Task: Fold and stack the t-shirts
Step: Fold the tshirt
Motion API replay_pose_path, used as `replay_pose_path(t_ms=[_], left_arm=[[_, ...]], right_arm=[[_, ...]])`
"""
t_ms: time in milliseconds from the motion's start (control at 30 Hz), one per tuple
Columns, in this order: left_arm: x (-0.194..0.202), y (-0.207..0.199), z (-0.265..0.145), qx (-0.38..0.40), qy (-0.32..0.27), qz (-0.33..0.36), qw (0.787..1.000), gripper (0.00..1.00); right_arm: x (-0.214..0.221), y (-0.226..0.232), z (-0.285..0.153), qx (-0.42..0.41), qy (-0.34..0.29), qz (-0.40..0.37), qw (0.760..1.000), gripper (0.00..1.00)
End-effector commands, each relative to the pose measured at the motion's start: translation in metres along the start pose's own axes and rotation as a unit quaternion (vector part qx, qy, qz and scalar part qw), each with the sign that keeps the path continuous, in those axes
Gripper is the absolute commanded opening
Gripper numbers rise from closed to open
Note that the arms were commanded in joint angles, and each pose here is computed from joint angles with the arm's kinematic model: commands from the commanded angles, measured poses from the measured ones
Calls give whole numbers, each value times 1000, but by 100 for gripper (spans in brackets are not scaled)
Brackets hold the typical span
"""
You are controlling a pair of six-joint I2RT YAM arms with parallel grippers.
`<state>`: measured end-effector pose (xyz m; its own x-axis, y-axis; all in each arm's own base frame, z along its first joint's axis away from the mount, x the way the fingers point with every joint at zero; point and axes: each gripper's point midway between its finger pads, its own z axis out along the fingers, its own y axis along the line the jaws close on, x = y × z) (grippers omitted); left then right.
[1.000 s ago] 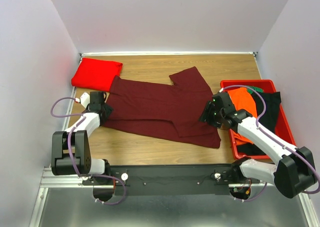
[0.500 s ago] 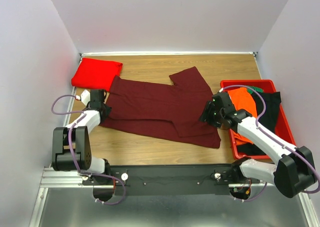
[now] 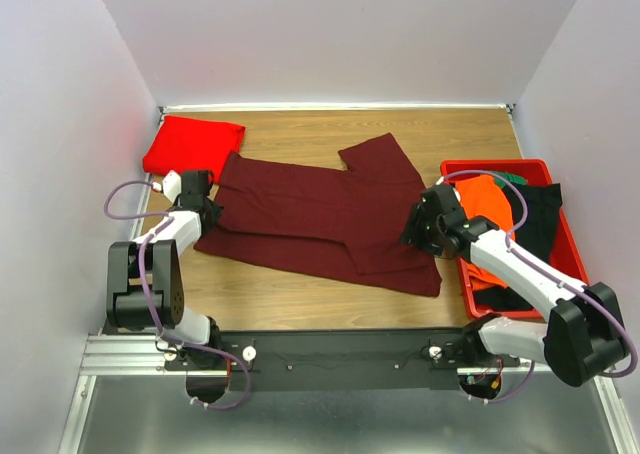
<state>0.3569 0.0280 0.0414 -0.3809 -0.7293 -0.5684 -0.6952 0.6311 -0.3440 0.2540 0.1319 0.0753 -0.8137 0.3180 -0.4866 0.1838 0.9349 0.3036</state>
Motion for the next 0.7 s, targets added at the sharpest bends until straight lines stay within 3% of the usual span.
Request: replay_pose_path(t_ms=[0, 367, 567, 667], left_arm=[[-14, -11, 4, 6, -22, -5, 1000, 0], [-21, -24, 12, 16, -25, -13, 999, 0], [-21, -31, 17, 28, -24, -15, 999, 18], [-24, -35, 15, 36, -27, -16, 999, 36]], right_arm=[[-14, 3, 3, 8, -23, -13, 1000, 63], [-11, -2, 9, 19, -15, -26, 999, 62], [-6, -5, 10, 21, -9, -30, 999, 63], [-5, -6, 11, 21, -7, -33, 999, 63]])
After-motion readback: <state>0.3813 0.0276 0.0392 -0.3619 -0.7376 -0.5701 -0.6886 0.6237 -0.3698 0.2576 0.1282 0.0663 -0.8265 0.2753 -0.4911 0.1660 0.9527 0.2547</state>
